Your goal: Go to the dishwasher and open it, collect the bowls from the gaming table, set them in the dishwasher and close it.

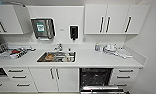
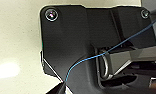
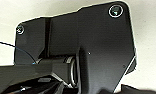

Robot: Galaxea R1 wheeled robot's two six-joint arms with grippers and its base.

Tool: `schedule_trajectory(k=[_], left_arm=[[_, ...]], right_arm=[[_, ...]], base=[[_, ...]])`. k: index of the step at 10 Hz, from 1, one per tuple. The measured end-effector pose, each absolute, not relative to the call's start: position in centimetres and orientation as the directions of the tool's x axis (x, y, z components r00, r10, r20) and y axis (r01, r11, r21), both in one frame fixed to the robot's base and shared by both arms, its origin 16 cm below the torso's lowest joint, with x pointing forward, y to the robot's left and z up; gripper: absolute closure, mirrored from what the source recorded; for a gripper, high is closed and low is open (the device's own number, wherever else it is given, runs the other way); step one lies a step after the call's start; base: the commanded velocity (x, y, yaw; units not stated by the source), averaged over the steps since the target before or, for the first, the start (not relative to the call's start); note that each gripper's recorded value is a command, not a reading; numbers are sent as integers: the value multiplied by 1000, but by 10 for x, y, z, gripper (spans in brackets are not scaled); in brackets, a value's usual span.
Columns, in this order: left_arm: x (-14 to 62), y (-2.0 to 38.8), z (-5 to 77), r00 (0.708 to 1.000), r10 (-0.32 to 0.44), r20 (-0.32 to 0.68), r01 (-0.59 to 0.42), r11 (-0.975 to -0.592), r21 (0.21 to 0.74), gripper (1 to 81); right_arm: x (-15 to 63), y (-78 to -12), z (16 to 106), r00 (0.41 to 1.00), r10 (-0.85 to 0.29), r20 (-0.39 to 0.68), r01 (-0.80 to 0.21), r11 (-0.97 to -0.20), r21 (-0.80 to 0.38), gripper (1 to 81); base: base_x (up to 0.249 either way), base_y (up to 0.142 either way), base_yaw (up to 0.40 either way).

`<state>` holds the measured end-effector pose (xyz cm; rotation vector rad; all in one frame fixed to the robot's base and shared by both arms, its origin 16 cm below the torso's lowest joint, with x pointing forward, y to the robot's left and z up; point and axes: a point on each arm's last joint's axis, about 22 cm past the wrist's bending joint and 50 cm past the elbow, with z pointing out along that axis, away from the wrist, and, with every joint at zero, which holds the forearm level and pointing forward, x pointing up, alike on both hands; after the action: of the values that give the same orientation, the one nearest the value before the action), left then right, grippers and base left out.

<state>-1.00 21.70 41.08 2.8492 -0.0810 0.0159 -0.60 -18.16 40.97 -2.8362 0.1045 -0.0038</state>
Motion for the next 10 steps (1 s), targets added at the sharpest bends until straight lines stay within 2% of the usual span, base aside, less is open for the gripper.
schedule_trajectory(k=[3,6,10], left_arm=[[0,216,411,998,-52,36,-60,-956,288,10],[-11,222,411,998,-55,18,-58,-958,281,10],[8,219,410,998,-52,44,-62,-957,283,10]], right_arm=[[-21,-178,410,997,-71,-33,-78,-951,-299,10],[-4,-181,410,997,-79,-7,-77,-951,-299,10],[-4,-179,410,997,-78,-8,-76,-950,-301,10]], base=[[0,0,344],[0,0,344],[0,0,345]])
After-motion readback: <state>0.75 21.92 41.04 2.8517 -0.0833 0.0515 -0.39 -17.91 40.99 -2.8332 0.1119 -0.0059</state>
